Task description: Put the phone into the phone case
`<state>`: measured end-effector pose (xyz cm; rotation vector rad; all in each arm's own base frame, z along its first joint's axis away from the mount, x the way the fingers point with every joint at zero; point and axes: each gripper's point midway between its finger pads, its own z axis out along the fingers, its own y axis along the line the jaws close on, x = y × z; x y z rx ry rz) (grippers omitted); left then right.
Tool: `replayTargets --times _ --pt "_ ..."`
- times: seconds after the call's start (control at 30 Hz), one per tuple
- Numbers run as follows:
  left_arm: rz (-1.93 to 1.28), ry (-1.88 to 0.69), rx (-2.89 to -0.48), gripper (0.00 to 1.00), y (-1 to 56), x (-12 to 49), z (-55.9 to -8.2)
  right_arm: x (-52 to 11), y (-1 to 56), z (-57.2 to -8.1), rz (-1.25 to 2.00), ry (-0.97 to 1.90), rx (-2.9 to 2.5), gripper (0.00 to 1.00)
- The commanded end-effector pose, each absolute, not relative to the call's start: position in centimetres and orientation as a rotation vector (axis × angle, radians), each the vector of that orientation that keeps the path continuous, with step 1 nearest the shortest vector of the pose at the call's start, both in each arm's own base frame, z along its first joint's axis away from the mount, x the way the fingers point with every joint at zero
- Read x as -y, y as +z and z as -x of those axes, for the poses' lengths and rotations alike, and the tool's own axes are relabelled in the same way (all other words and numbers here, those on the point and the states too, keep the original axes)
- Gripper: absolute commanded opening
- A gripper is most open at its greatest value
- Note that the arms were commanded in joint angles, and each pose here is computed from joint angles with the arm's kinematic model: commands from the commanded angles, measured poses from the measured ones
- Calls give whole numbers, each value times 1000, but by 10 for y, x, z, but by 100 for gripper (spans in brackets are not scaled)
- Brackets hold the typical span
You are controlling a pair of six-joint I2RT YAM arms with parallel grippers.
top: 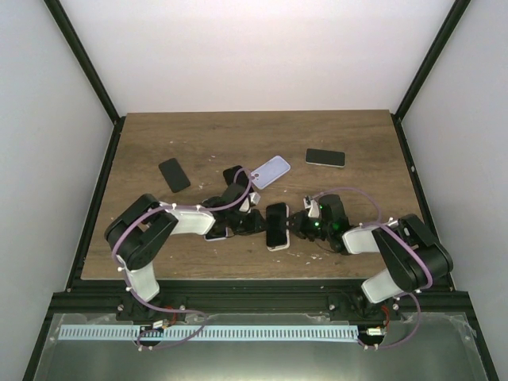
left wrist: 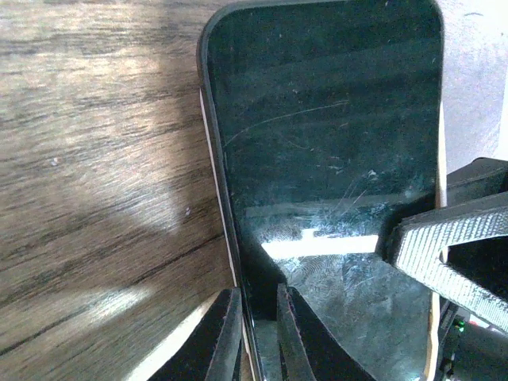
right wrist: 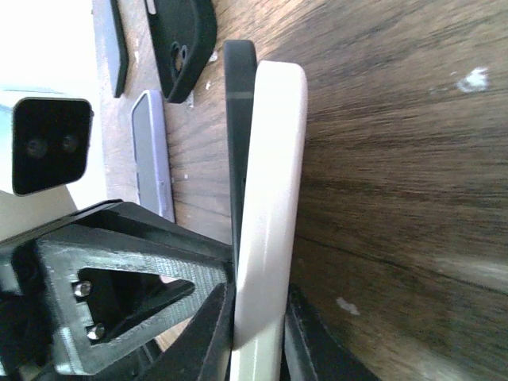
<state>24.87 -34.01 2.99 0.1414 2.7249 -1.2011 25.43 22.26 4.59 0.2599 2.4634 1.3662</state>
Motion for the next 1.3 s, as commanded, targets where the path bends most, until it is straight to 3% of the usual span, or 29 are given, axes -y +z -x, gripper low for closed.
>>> replayTargets --times 0.0,0.3,0.53,0.8,1.1,1.27 --pt "-161 -1265 -2716 15 41 344 -238 -231 50 -249 -205 1424 -2458 12" --pt "-48 -1389 -2573 22 95 312 -258 -242 85 -251 -82 1520 -2360 7" --pt "4 -1454 -2392 40 162 264 -262 -254 172 -242 153 1691 -2101 7" --pt "-124 -1743 -2085 65 254 254 -238 -262 256 -226 311 1822 -1852 7" --pt "-212 -1927 -1894 68 292 263 -224 -280 318 -206 461 1908 -1666 8" --pt "-203 -2002 -1864 56 295 267 -224 -283 321 -203 476 1954 -1626 8"
